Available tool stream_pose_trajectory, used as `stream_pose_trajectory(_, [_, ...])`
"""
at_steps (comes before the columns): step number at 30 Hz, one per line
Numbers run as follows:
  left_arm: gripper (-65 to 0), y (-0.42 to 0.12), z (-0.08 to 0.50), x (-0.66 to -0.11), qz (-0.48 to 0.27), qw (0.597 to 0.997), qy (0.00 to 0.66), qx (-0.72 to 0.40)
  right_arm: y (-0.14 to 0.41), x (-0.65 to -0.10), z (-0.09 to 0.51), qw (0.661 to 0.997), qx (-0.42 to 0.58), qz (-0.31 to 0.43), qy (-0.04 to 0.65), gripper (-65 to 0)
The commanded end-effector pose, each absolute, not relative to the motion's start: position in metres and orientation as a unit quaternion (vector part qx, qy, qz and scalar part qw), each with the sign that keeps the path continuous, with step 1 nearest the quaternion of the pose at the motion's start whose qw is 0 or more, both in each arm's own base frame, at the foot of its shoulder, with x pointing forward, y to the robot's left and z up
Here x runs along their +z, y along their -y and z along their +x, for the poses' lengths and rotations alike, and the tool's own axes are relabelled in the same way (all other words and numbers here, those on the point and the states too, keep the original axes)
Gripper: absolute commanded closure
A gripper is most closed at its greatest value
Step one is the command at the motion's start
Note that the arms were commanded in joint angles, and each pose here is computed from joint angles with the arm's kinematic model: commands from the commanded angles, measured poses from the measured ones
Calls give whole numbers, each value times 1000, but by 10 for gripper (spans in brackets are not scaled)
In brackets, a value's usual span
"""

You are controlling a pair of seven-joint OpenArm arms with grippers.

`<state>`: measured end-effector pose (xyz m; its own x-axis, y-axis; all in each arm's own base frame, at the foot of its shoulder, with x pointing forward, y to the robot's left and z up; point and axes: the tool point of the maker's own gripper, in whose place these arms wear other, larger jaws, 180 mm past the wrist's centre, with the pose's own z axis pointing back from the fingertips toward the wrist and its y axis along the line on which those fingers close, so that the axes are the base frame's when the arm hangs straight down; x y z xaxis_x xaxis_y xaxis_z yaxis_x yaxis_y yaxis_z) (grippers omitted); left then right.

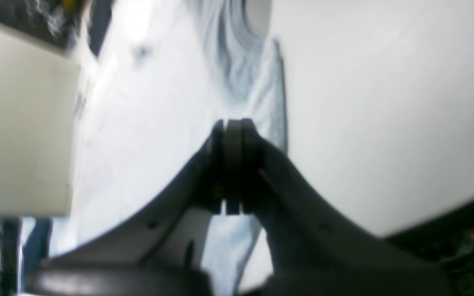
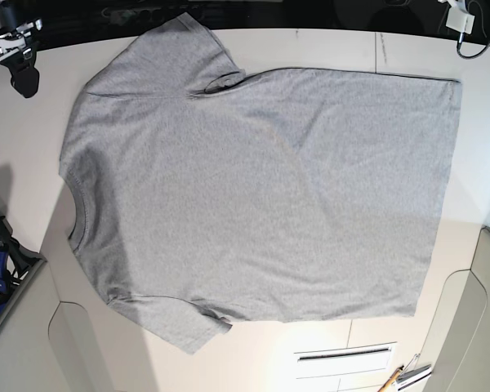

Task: Fold the T-shirt properly
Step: 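Grasp the shirt's shoulder edge with the right gripper and hem corner with the left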

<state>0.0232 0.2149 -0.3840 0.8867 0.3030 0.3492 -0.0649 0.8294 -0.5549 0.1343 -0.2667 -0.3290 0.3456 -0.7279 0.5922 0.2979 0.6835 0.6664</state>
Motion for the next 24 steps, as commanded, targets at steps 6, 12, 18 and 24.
stream_pose_trajectory(6, [-169, -212, 40, -378, -287, 924, 236, 89, 268, -354, 141, 786, -346, 220, 462, -58])
stream_pose_trajectory(12, [-246, -212, 51, -377, -288, 921, 249, 85, 267, -362, 139, 800, -335, 203, 454, -287])
stream_pose_trajectory(18, [-246, -212, 53, -376, -289, 920, 252, 84, 242, -377, 138, 816, -320, 215, 430, -293])
stream_pose_trajectory(24, [-246, -212, 64, -376, -290, 918, 260, 75, 194, -419, 136, 841, -320, 238, 366, -313])
